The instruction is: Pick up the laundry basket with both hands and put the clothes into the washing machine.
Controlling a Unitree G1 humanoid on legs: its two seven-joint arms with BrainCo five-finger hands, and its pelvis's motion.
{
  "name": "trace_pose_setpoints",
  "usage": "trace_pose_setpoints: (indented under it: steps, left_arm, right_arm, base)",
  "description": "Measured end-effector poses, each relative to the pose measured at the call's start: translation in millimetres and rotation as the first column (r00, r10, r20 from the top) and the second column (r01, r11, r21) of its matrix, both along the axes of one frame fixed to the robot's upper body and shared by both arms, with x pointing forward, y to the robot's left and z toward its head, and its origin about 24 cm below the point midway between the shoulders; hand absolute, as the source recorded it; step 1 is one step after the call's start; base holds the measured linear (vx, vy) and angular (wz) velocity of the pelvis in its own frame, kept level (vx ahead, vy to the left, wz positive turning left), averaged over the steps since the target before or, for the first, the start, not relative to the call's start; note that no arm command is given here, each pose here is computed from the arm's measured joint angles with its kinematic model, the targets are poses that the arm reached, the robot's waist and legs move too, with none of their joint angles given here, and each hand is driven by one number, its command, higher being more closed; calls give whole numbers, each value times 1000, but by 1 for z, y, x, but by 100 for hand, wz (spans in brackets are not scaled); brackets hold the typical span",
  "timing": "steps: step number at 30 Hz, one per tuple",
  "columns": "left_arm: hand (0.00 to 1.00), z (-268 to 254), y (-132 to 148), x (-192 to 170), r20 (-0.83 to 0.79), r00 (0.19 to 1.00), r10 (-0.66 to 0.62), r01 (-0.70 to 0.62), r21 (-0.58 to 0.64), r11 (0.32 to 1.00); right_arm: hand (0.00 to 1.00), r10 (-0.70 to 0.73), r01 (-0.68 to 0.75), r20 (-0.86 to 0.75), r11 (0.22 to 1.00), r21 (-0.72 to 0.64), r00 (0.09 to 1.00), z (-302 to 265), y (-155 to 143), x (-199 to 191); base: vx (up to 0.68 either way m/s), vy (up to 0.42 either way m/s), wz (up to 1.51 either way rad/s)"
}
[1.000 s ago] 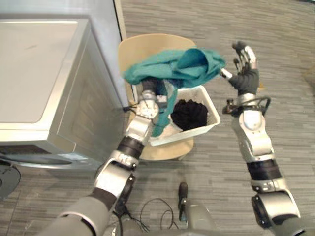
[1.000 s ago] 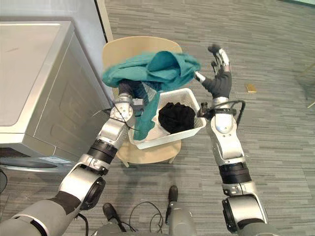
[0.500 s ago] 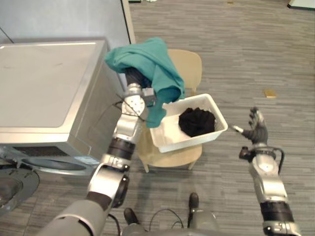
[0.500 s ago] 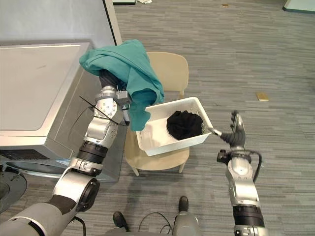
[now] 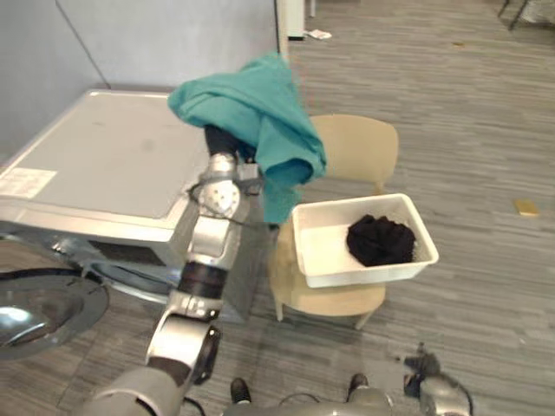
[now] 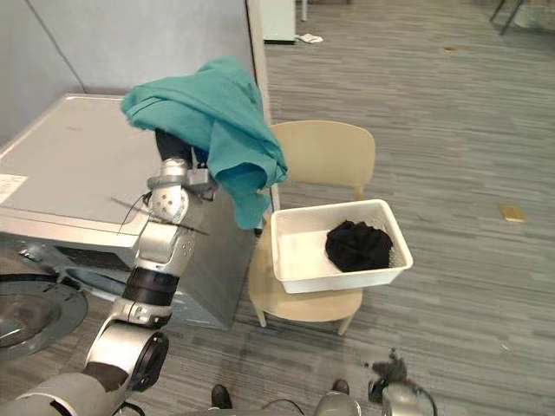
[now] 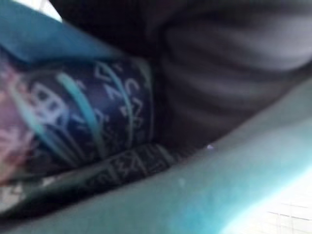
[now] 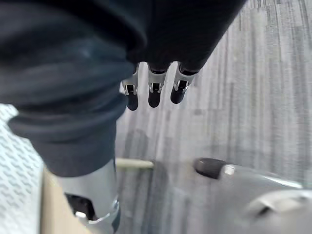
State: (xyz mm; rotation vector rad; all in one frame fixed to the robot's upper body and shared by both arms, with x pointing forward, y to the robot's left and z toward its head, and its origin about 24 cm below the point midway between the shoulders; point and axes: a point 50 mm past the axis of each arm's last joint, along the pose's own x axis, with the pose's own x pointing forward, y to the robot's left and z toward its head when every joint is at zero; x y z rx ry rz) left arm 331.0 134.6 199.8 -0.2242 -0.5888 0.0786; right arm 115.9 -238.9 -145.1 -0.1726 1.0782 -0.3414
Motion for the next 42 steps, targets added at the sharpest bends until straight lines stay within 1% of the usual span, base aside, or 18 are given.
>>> trace_pose_setpoints:
  steps: [1, 6, 8, 10, 13, 14, 16, 17, 18, 20, 22, 25, 27, 29, 32, 37, 40, 42]
  left_arm:
    - [100, -5, 4, -3, -10, 1000, 11, -11, -11, 1000]
    - [100, -44, 17, -16, -123, 990, 63, -67, -29, 997]
    - [100, -51, 21, -26, -132, 988, 75, -81, -39, 996]
    - [100, -57, 24, -35, -137, 987, 84, -91, -44, 995]
    - [100, -75, 18, -51, -183, 982, 54, -65, -57, 996]
    - [100, -90, 18, -60, -234, 971, 45, -60, -59, 996]
    - [100, -108, 20, -69, -300, 953, 40, -61, -60, 996]
    - [100, -138, -8, -88, -411, 898, -156, 126, -100, 987]
    - [100, -142, -8, -89, -428, 889, -164, 134, -100, 986]
    - [100, -149, -4, -91, -457, 877, -150, 120, -95, 988]
    - [100, -154, -7, -91, -475, 865, -160, 132, -92, 987]
    - [100, -159, -33, -91, -485, 836, -256, 216, -138, 967]
    - [100, -159, -51, -86, -480, 819, -315, 262, -176, 949]
    - [100, -174, -58, -91, -542, 770, -337, 284, -182, 941]
    - [100, -176, -61, -93, -557, 755, -347, 299, -179, 937]
    - [100, -175, -62, -93, -556, 755, -347, 302, -174, 937]
    - [100, -177, -52, -91, -564, 765, -311, 257, -175, 950]
    - [100, -177, -50, -91, -565, 766, -306, 252, -174, 952]
  right_arm:
    - [0, 33, -32, -37, 999, 20, 999, -5, 7, -6]
    - [0, 127, -126, -93, 992, 22, 988, -9, 10, -7]
    - [0, 200, -199, -105, 980, 24, 974, -9, 15, -1]
    - [0, 238, -236, -107, 971, 26, 965, -10, 19, 1]
    - [0, 243, -240, -105, 970, 38, 964, -11, 25, 0]
    - [0, 243, -238, -115, 970, 58, 963, -14, 30, -3]
    - [0, 226, -221, -113, 974, 54, 968, -13, 27, -4]
    - [0, 46, -38, -136, 998, 59, 990, -14, 2, -29]
    - [0, 34, -26, -138, 998, 59, 990, -14, 0, -30]
    - [0, 33, -25, -132, 998, 62, 991, -14, 1, -30]
    - [0, 4, 6, -132, 997, 78, 991, -16, 5, -34]
    - [0, -92, 102, -91, 988, 116, 992, -16, 18, -51]
    - [0, -133, 142, -84, 982, 123, 988, -15, 19, -58]
    - [0, -147, 161, -113, 978, 132, 983, -18, 25, -69]
    - [0, -185, 198, -132, 976, 88, 974, -16, 15, -79]
    - [0, -175, 184, -96, 978, 97, 980, -14, 15, -68]
    - [0, -130, 129, -1, 985, 117, 992, -8, 22, -36]
    - [0, -105, 100, 26, 986, 134, 994, -6, 29, -23]
  base:
    - [26, -19, 90]
    - [-40, 10, 149]
    - [2, 31, 102]
    - [37, 40, 88]
    - [-13, 87, 86]
    - [15, 165, 72]
    - [170, 402, 135]
    - [367, 682, 232]
    - [443, 730, 229]
    - [260, 286, 25]
    - [152, 219, 28]
    - [152, 39, 141]
    - [341, -101, 139]
    - [381, -79, 84]
    - [454, -20, 47]
    - [455, -1, -5]
    - [363, 105, -122]
    - [252, 180, -106]
